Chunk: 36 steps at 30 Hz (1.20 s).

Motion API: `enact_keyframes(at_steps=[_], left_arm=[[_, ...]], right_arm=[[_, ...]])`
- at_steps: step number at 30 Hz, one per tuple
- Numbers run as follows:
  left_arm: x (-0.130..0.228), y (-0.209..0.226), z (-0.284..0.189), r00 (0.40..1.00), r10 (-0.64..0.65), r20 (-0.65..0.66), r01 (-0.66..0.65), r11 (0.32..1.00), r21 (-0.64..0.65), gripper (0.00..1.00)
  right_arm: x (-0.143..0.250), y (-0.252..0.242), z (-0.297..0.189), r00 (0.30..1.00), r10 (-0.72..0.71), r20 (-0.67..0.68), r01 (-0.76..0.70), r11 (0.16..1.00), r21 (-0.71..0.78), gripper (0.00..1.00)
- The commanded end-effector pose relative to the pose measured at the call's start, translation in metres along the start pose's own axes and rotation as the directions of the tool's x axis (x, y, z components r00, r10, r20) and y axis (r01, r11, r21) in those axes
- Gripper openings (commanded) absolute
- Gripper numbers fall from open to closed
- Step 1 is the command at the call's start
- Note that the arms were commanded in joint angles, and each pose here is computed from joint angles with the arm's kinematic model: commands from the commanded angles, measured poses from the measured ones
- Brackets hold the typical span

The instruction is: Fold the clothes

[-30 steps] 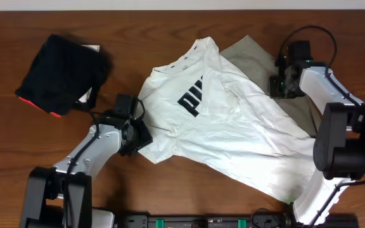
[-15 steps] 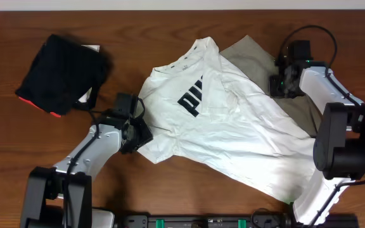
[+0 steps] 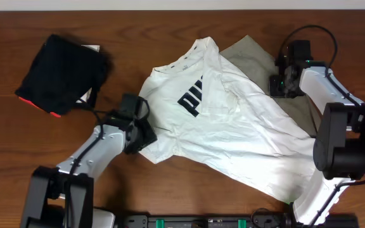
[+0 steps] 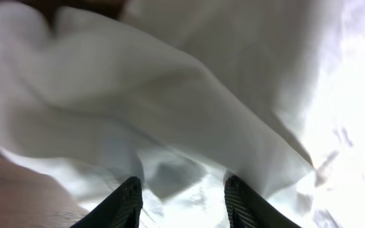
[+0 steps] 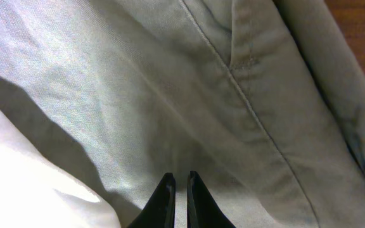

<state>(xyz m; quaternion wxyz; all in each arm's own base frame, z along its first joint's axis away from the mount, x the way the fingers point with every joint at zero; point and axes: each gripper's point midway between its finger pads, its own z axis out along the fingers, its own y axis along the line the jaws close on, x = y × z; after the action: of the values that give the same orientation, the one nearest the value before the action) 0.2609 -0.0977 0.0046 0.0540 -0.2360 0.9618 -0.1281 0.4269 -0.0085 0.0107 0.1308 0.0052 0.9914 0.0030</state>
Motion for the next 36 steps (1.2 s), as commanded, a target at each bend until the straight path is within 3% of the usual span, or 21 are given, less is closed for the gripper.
enact_keyframes(at_steps=[1, 8, 11, 19, 23, 25, 36], left_arm=[[0.0031, -0.0024, 0.0019, 1.0, 0.02, 0.012, -0.02, 1.0, -0.015, 0.45], [0.0016, -0.0001, 0.002, 0.999, 0.028, 0.028, -0.028, 0.999, -0.035, 0.44], [0.0004, 0.0013, 0.002, 0.999, 0.029, 0.035, -0.027, 0.999, -0.043, 0.34], [-0.0038, 0.0053, 0.0017, 0.998, 0.03, 0.059, -0.026, 0.997, -0.067, 0.33], [-0.0052, 0.007, 0.0016, 0.997, 0.031, 0.067, -0.025, 0.997, -0.077, 0.22], [-0.005, 0.0069, 0.0016, 0.997, 0.03, 0.066, -0.025, 0.997, -0.076, 0.06], [0.0016, -0.002, -0.0061, 0.999, 0.035, 0.038, -0.034, 0.999, -0.026, 0.06]], right_arm=[[0.0011, -0.006, 0.0015, 1.0, 0.004, -0.001, -0.004, 1.0, 0.0, 0.07], [0.0018, -0.0061, 0.0017, 1.0, 0.004, -0.003, -0.004, 1.0, 0.0, 0.07], [0.0025, -0.0059, 0.0022, 1.0, 0.003, -0.004, -0.003, 1.0, 0.0, 0.07], [0.0059, -0.0059, 0.0059, 1.0, 0.003, -0.005, -0.003, 1.0, 0.0, 0.07], [0.0057, -0.0061, 0.0066, 1.0, 0.004, -0.002, -0.004, 1.0, 0.0, 0.08], [0.004, -0.0061, 0.0066, 1.0, 0.004, 0.005, -0.004, 1.0, 0.0, 0.07], [0.0012, -0.0069, 0.0067, 1.0, 0.004, 0.017, -0.004, 1.0, 0.001, 0.08]])
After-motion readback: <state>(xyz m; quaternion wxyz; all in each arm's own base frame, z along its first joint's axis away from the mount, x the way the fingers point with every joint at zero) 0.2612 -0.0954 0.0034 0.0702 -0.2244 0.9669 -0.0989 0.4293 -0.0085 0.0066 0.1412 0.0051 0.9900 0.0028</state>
